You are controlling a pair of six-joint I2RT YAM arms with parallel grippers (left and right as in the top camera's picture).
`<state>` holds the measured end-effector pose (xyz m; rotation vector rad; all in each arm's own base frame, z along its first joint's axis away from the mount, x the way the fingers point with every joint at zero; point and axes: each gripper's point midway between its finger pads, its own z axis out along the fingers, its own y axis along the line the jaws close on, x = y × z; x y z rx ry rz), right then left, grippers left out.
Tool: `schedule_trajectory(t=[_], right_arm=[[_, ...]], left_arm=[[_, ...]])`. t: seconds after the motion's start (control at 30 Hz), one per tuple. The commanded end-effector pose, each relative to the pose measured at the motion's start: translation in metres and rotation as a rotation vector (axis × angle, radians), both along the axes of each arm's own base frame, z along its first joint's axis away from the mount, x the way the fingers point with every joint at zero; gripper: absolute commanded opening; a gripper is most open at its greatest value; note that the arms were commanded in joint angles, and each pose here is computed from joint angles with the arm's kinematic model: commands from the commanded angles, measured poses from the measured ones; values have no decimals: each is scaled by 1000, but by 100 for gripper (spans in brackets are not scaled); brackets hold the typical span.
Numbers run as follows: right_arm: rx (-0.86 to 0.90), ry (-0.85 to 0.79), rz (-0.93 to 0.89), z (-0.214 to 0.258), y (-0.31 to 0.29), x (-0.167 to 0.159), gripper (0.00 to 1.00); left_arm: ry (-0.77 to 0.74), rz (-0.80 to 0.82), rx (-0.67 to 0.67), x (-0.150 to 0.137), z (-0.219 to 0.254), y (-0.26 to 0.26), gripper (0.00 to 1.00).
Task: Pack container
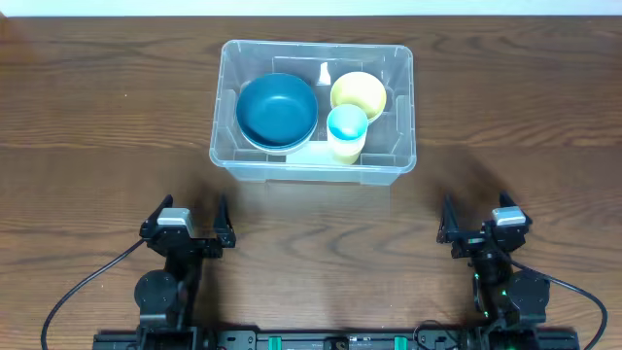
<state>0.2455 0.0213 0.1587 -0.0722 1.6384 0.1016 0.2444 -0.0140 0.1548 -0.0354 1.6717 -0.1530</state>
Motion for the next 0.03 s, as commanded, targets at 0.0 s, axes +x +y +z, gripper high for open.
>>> schedule_trajectory(t=[0.0], right_arm=[[-11,0,-5,-1,-1,0,99]], left_arm=[[46,-16,8,-1,-16,-3,98]])
